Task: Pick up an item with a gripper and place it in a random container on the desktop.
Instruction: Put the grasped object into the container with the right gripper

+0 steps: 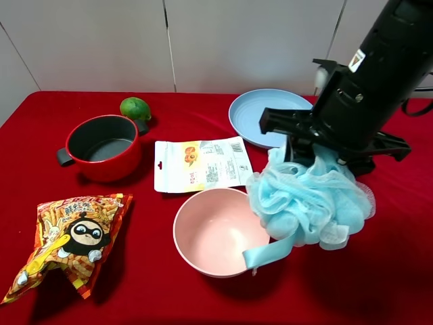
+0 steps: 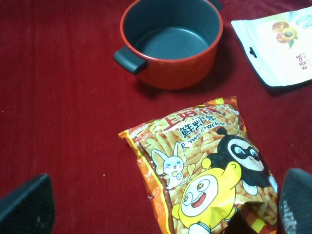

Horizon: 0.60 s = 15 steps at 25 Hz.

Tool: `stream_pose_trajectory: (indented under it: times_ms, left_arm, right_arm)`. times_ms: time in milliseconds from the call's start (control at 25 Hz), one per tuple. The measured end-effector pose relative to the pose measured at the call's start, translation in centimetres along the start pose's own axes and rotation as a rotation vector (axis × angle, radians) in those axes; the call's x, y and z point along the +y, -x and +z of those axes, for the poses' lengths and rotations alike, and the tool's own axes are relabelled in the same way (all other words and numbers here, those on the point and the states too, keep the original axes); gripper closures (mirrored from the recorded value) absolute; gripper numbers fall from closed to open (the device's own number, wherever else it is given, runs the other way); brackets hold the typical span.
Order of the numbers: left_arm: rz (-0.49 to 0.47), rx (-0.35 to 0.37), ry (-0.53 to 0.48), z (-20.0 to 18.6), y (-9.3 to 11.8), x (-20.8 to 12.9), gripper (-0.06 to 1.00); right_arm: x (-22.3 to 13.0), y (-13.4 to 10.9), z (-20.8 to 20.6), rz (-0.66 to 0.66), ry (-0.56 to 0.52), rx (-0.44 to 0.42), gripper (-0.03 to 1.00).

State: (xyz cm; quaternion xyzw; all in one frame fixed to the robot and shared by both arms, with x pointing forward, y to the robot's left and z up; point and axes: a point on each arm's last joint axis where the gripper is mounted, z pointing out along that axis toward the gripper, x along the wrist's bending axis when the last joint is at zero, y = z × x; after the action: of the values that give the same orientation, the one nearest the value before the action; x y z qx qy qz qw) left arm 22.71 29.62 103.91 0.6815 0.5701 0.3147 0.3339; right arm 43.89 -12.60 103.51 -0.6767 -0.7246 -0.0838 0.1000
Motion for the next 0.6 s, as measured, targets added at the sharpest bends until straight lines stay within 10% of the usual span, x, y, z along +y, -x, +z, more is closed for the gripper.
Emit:
stream_pose_trajectory:
  times_ms: [600]
  left_arm:
    - [0.0, 0.001, 0.0, 0.0, 0.0, 0.0, 0.04]
  right_arm:
    - [-1.0, -4.1, 1.3, -0.096, 0.124, 0.089, 0.62]
